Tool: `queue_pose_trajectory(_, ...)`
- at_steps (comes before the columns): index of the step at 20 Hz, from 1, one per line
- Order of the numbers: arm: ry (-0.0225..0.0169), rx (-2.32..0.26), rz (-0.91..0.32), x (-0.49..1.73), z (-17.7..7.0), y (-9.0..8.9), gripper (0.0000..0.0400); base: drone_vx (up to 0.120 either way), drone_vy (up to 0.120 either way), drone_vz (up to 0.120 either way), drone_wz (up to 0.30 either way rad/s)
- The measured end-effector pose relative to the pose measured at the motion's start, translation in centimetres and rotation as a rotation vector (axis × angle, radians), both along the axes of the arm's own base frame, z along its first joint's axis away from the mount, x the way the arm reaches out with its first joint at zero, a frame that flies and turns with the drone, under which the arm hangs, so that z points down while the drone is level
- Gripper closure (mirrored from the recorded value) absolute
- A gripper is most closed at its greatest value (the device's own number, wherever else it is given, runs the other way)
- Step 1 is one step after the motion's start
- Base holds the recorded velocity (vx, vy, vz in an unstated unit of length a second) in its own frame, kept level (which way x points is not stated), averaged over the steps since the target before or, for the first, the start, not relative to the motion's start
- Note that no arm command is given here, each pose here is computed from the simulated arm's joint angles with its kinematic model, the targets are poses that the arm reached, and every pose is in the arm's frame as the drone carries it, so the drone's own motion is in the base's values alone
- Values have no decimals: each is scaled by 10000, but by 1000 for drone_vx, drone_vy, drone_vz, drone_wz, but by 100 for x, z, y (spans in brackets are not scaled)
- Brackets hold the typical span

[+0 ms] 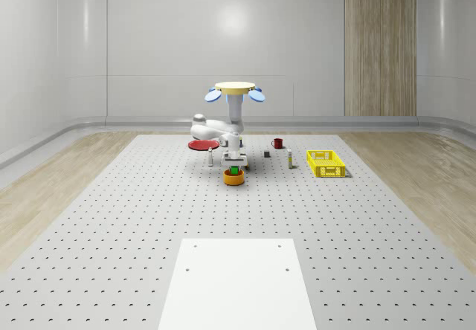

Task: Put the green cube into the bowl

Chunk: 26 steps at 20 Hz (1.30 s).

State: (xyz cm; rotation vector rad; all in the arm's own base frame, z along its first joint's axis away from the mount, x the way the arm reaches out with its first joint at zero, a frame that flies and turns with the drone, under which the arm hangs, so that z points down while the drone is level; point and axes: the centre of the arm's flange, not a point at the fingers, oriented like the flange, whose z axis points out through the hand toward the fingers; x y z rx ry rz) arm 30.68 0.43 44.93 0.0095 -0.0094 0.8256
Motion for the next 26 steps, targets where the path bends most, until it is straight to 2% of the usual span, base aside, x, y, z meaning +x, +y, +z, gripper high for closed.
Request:
queue_pose_trajectory(9,-5,9,-472,-1,318,0,149,0,0,0,0)
queue_pose_trajectory(14,14,-46,-357,0,400,0,50,0,0,0,0)
queue_pose_trajectory(20,25,-76,-380,-1,246,-1,16,0,0,0,0)
queue_pose_trajectory(26,33,-92,-392,-1,73,-2,4,0,0,0,0)
